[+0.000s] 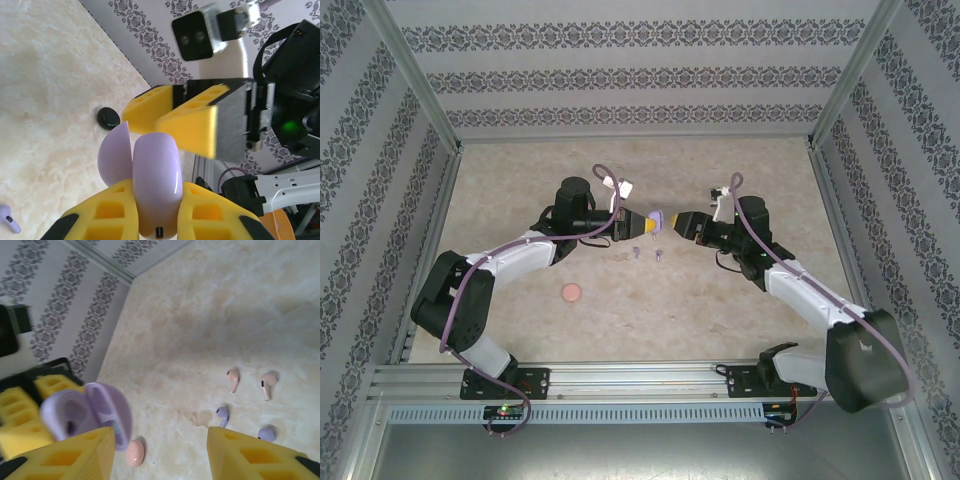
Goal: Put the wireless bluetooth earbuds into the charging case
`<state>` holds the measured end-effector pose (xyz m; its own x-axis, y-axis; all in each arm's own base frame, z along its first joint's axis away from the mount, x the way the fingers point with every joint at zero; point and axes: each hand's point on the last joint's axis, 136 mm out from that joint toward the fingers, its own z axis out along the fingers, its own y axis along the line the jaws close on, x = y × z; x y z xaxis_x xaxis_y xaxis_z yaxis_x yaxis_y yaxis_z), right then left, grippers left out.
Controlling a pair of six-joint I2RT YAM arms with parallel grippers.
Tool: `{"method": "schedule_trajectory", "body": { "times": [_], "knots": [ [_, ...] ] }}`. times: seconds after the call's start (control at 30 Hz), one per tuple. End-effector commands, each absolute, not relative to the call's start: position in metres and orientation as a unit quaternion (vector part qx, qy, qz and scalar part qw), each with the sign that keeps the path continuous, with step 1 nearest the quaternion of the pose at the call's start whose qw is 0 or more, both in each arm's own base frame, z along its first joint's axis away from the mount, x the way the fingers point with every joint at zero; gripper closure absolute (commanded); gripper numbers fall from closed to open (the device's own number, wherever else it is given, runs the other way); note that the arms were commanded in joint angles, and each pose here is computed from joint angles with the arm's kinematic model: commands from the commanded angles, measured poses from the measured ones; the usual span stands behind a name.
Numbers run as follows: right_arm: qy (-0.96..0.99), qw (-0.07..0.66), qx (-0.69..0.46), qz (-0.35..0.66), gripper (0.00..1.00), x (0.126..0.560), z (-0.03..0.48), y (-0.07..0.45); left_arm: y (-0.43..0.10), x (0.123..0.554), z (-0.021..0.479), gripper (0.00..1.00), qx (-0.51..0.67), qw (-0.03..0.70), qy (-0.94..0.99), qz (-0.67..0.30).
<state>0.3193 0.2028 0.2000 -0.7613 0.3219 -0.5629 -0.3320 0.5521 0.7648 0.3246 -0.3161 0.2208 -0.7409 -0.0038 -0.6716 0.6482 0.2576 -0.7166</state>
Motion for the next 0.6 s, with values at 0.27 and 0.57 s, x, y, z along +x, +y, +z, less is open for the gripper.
{"method": "schedule_trajectory", "body": {
  "times": [0.27,0.57],
  "knots": [
    [0.793,0.331,-0.065,0.507,0.56,0.311,0.213,0.224,-0.324,0.32,0.258,1.0,0.255,0.311,0.694,-0.598],
    [0.792,0.328,-0.071,0.51,0.59,0.316,0.214,0.234,-0.328,0.32,0.257,1.0,0.259,0.305,0.692,-0.601]
  ]
}}
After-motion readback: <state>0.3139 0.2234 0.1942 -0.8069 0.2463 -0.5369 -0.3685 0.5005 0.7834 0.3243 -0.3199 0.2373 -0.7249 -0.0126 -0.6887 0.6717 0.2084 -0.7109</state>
